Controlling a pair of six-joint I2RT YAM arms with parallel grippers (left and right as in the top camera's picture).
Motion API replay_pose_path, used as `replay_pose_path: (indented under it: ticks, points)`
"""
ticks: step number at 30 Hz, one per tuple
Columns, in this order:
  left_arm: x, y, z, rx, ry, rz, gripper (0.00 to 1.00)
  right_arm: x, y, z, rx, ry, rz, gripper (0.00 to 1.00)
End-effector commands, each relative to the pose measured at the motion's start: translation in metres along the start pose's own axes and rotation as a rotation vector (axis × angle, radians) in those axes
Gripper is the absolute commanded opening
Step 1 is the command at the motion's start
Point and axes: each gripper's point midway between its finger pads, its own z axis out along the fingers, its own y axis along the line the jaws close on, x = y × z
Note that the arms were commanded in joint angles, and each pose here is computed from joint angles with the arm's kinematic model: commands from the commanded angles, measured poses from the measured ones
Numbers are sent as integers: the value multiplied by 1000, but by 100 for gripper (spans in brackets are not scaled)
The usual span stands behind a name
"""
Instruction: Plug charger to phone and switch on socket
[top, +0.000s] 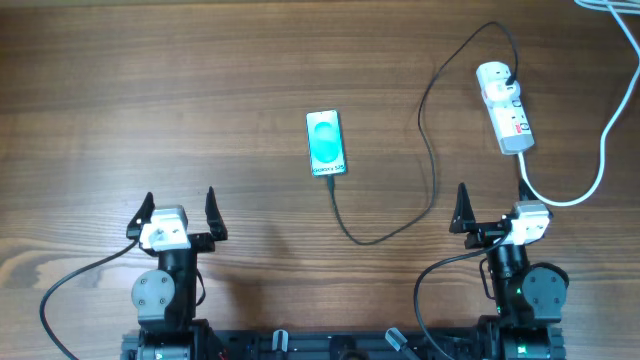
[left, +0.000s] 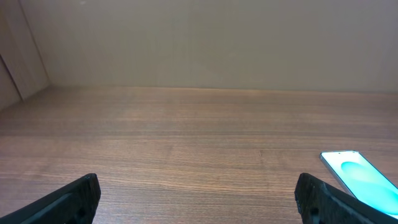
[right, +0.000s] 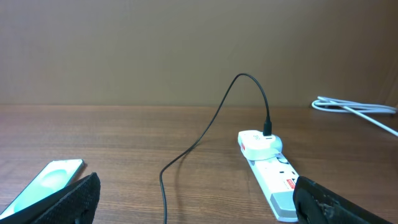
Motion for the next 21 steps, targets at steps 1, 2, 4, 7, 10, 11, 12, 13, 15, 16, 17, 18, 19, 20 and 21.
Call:
replay_pose_path:
  ticks: [1, 2, 4, 7, 10, 11, 12, 13, 15, 16, 17, 18, 19, 20, 21]
  points:
    - [0, 1, 0, 0, -5, 14, 100, -2, 0, -1, 5, -11, -13, 100]
    - [0, 1, 0, 0, -5, 14, 100, -2, 0, -1, 5, -11, -13, 100]
    - [0, 1, 0, 0, -5, 14, 100, -2, 0, -1, 5, -11, -13, 100]
    - [0, 1, 0, 0, -5, 14, 100, -2, 0, -1, 5, -11, -13, 100]
    - [0, 1, 0, 0, -5, 14, 100, -2, 0, -1, 5, -11, -13, 100]
    - [0, 1, 0, 0, -5, 14, 100, -2, 0, -1, 5, -11, -13, 100]
    - [0, 1, 0, 0, -5, 14, 100, -2, 0, -1, 5, -11, -13, 100]
    - [0, 1, 0, 0, -5, 14, 100, -2, 0, -1, 5, -11, -13, 100]
    - [0, 1, 0, 0, -5, 14, 100, -2, 0, -1, 5, -11, -13, 100]
    - [0, 1, 0, 0, -5, 14, 100, -2, 0, -1, 5, -11, -13, 100]
    - [0, 1, 0, 0, -5, 14, 100, -2, 0, -1, 5, -11, -13, 100]
    - [0, 1, 0, 0, -5, 14, 100, -2, 0, -1, 5, -11, -13, 100]
    - [0, 1, 0, 0, -5, 14, 100, -2, 0, -1, 5, -11, -13, 100]
    - [0, 1, 0, 0, -5, 14, 100, -2, 0, -1, 5, -11, -13, 100]
    - [0, 1, 0, 0, -5, 14, 100, -2, 0, -1, 5, -11, -13, 100]
